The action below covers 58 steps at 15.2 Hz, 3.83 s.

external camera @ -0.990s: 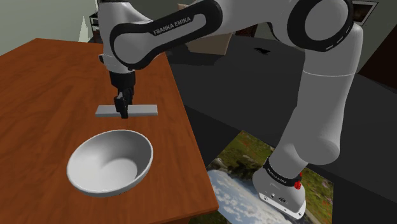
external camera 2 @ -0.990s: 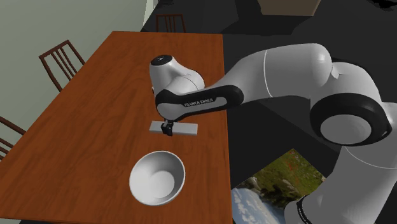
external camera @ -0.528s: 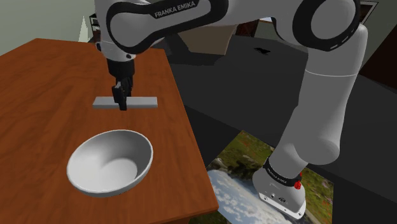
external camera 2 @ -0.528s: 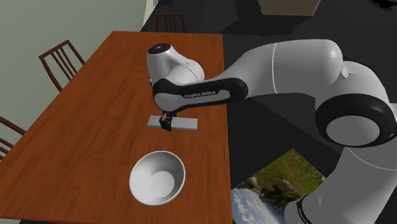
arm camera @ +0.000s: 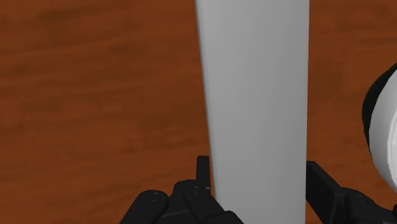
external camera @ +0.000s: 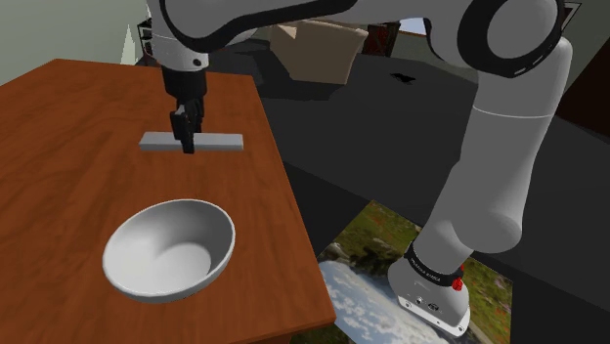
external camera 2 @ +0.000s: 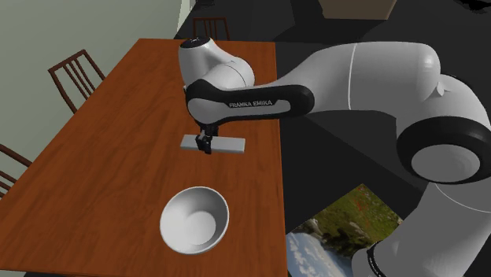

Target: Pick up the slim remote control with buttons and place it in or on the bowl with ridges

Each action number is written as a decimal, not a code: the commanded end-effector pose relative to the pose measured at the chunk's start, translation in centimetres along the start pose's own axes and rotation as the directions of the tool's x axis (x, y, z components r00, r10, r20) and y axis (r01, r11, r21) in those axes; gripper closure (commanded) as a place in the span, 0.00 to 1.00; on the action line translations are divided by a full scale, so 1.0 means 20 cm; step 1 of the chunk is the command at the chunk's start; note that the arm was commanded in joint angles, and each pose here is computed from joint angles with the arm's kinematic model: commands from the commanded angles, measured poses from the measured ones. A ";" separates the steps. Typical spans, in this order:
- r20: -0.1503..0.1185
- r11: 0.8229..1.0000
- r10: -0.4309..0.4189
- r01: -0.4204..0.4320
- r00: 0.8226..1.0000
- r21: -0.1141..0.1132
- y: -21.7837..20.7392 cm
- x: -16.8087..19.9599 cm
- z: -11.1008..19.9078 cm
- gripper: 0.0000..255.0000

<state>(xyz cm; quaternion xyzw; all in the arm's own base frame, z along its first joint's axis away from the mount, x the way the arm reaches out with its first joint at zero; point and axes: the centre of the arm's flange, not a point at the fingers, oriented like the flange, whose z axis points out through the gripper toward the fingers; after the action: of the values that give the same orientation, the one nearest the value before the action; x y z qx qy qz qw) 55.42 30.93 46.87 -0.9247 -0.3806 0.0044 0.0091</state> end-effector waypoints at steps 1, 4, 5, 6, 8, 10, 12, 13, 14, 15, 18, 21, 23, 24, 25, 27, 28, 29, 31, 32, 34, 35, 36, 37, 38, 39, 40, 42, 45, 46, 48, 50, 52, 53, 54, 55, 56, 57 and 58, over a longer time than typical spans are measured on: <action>0.000 1.000 0.000 0.000 1.000 0.000 -0.01 0.01 -0.05 1.00; 0.000 1.000 0.000 0.000 1.000 0.000 -0.01 0.01 -0.12 1.00; 0.000 1.000 0.000 0.000 1.000 0.000 -0.08 0.00 -0.12 1.00; 0.000 1.000 0.000 0.000 1.000 0.000 -0.14 0.00 -0.12 1.00; 0.000 1.000 0.000 0.000 1.000 0.000 -0.27 -0.01 -0.12 1.00; 0.000 1.000 0.000 0.000 1.000 0.000 -0.40 -0.03 -0.12 1.00; 0.000 1.000 0.000 0.000 1.000 0.000 -0.54 -0.04 -0.11 1.00; 0.000 1.000 0.000 0.000 1.000 0.000 -0.60 -0.05 -0.11 1.00; 0.000 1.000 0.000 0.000 1.000 0.000 -0.67 -0.05 -0.11 1.00; 0.000 1.000 0.000 0.000 1.000 0.000 -0.73 -0.06 -0.11 1.00; 0.000 1.000 0.000 0.000 1.000 0.000 -0.93 -0.08 -0.11 1.00; 0.000 1.000 0.000 0.000 1.000 0.000 -1.13 -0.10 -0.11 1.00; 0.000 1.000 0.000 0.000 1.000 0.000 -1.13 -0.10 -0.05 1.00; 0.000 1.000 0.000 0.000 1.000 0.000 -1.13 -0.10 -0.03 1.00; 0.000 1.000 0.000 0.000 1.000 0.000 -1.13 -0.10 0.00 1.00; 0.000 1.000 0.000 0.000 1.000 0.000 -1.13 -0.09 0.05 1.00; 0.000 1.000 0.000 0.000 1.000 0.000 -1.13 -0.09 0.08 1.00; 0.000 1.000 0.000 0.000 1.000 0.000 -1.13 -0.09 0.11 1.00; 0.000 1.000 0.000 0.000 1.000 0.000 -1.13 -0.09 0.16 1.00; 0.000 1.000 0.000 0.000 1.000 0.000 -1.13 -0.09 0.19 1.00; 0.000 1.000 0.000 0.000 1.000 0.000 -1.13 -0.09 0.24 1.00; 0.000 1.000 0.000 0.000 1.000 0.000 -1.12 -0.10 0.25 1.00; 0.000 1.000 0.000 0.000 1.000 0.000 -1.12 -0.09 0.25 1.00; 0.000 1.000 0.000 0.000 1.000 0.000 -1.12 -0.09 0.25 1.00; 0.000 1.000 0.000 0.000 1.000 0.000 -1.12 -0.09 0.25 1.00; 0.000 1.000 0.000 0.000 1.000 0.000 -1.12 -0.09 0.25 1.00; 0.000 1.000 0.000 0.000 1.000 0.000 -1.12 -0.09 0.25 1.00; 0.000 1.000 0.000 0.000 1.000 0.000 -1.12 -0.09 0.25 1.00; 0.000 1.000 0.000 0.000 1.000 0.000 -1.13 -0.09 0.25 0.00; 0.000 1.000 0.000 0.000 1.000 0.000 -1.13 -0.09 0.25 0.00; 0.000 1.000 0.000 0.000 1.000 0.000 -1.12 -0.09 0.25 0.00; 0.000 1.000 0.000 0.000 1.000 0.000 -1.12 -0.09 0.12 0.00; 0.000 1.000 0.000 0.000 1.000 0.000 -1.12 -0.09 0.00 0.00; 0.000 1.000 0.000 0.000 1.000 0.000 -1.12 -0.09 0.00 0.00; 0.000 1.000 0.000 0.000 1.000 0.000 -1.12 -0.09 0.00 0.00; 0.000 1.000 0.000 0.000 1.000 0.000 -1.12 -0.09 0.00 0.00; 0.000 1.000 0.000 0.000 1.000 0.000 -1.12 -0.09 0.00 0.00; 0.000 1.000 0.000 0.000 1.000 0.000 -1.12 -0.09 0.00 0.00; 0.000 1.000 0.000 0.000 1.000 0.000 -1.12 -0.09 0.00 0.00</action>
<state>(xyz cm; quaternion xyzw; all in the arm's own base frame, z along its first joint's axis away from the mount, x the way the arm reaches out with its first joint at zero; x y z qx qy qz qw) 38.23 45.57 47.32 -0.9247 -0.3806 0.0043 0.0091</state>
